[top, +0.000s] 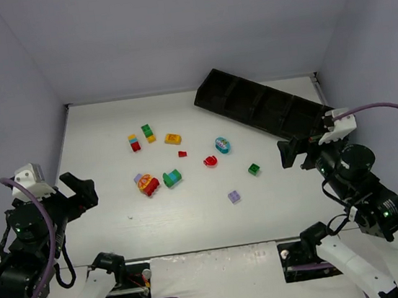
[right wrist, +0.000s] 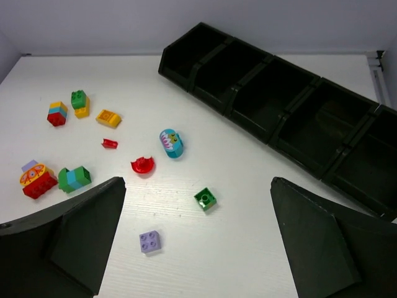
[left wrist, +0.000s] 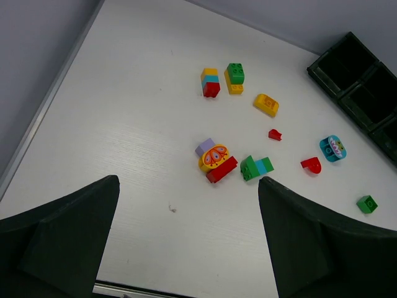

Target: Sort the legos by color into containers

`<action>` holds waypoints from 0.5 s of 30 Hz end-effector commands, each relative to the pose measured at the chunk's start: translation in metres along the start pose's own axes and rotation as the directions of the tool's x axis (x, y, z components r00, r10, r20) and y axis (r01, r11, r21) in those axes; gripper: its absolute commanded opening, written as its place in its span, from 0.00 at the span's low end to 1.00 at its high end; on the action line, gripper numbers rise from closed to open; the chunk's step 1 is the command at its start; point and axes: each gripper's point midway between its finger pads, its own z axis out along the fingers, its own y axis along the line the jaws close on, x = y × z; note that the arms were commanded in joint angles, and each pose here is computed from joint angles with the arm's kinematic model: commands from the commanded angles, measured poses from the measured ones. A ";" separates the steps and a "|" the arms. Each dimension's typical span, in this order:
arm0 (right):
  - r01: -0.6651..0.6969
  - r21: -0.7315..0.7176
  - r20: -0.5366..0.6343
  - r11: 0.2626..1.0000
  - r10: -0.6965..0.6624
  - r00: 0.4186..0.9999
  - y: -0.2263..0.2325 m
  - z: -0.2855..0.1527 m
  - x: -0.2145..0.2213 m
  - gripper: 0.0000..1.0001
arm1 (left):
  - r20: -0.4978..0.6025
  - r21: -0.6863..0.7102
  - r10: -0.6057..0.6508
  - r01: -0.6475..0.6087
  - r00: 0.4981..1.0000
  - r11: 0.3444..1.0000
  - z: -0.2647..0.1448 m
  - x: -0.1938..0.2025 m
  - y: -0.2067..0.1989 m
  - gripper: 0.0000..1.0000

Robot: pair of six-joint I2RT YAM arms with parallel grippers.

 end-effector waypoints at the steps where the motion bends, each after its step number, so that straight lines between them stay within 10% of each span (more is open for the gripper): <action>1: -0.055 -0.045 0.021 0.997 0.056 0.998 0.016 0.014 -0.018 1.00 | 0.023 0.011 -0.004 0.004 1.000 1.000 0.001 -0.015 -0.007 0.87; 15: -0.146 0.158 -0.466 0.977 0.204 0.861 0.020 0.119 0.128 1.00 | -0.112 0.021 0.146 -0.144 0.983 0.989 0.043 0.003 -0.022 0.87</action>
